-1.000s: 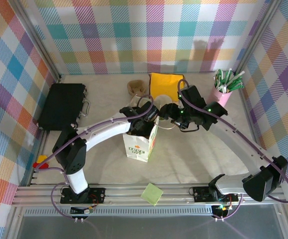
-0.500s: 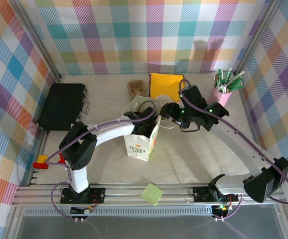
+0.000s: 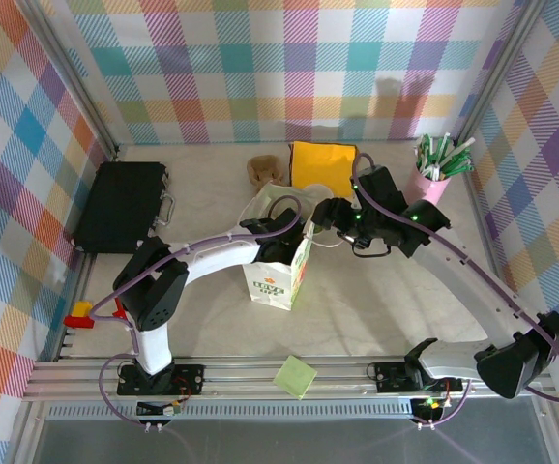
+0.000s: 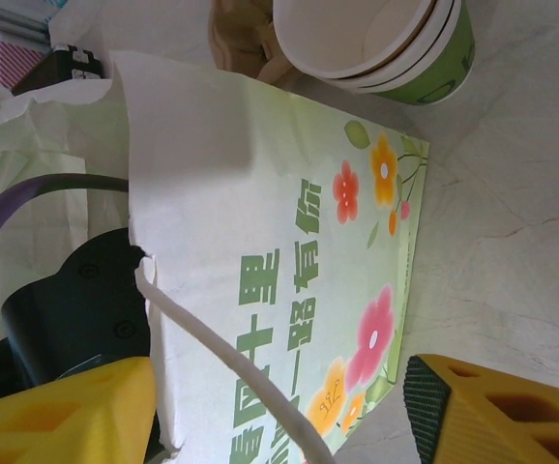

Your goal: Pack the takeout coffee

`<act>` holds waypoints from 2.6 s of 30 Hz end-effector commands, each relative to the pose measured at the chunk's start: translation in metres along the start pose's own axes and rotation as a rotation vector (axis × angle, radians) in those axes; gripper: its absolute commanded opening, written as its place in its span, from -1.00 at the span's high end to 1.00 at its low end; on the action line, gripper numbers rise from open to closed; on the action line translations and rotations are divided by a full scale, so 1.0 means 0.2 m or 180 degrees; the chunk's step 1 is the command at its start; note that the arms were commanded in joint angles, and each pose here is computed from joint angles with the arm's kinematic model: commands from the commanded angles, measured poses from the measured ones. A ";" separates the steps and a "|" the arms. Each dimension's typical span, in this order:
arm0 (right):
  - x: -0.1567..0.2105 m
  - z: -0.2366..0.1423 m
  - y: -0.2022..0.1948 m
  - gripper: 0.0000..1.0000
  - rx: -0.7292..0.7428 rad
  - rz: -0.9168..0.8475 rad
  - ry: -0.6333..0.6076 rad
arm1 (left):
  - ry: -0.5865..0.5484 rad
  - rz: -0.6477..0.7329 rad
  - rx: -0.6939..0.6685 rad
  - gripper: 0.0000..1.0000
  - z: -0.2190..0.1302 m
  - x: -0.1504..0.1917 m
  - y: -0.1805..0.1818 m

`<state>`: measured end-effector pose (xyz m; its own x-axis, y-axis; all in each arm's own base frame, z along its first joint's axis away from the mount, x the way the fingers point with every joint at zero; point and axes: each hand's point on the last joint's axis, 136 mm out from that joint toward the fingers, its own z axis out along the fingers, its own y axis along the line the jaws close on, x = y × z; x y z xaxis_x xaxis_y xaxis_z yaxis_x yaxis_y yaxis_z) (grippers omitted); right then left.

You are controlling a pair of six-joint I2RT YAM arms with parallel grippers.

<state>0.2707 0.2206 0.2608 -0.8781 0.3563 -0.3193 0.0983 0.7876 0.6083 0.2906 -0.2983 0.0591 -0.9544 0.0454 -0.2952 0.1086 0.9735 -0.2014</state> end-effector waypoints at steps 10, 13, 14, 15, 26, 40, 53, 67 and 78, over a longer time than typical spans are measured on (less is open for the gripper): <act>-0.13 0.04 0.08 -0.44 0.0006 -0.0046 -0.0142 | 0.0176 0.0110 -0.0046 1.00 -0.12 0.08 0.01; -0.14 0.07 0.05 -0.43 0.0091 -0.0021 -0.0125 | 0.0161 0.0123 -0.0021 1.00 -0.14 0.07 0.00; -0.14 0.08 0.05 -0.40 0.0096 -0.0016 -0.0113 | 0.0155 0.0130 -0.0015 1.00 -0.15 0.07 0.00; -0.14 0.09 0.05 -0.38 0.0092 -0.0013 -0.0102 | 0.0156 0.0126 -0.0009 1.00 -0.15 0.07 -0.01; -0.08 0.14 0.00 0.09 0.0173 0.0016 0.0038 | 0.0079 0.0131 0.0074 1.00 -0.28 0.02 -0.05; -0.09 0.06 -0.02 0.37 0.0214 -0.0021 -0.0062 | -0.0121 0.0121 0.0264 1.00 -0.60 -0.04 -0.12; -0.09 0.02 0.00 0.49 0.0207 -0.0078 -0.0059 | -0.0324 0.0033 0.0631 1.00 -0.84 -0.08 -0.19; -0.10 -0.04 0.06 0.75 0.0011 -0.0208 -0.0171 | -0.0822 -0.0125 0.1410 1.00 -1.30 -0.15 -0.28; -0.07 -0.19 0.21 0.93 -0.0540 -0.0736 -0.0314 | -0.1626 -0.0050 0.1731 1.00 -1.77 -0.19 -0.17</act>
<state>0.2767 0.2194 0.2963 -0.8440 0.2926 -0.4495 -0.0467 0.7948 0.6050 0.2247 -0.2702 0.3873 -0.7800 -0.1790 -0.5996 0.3225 0.7062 -0.6303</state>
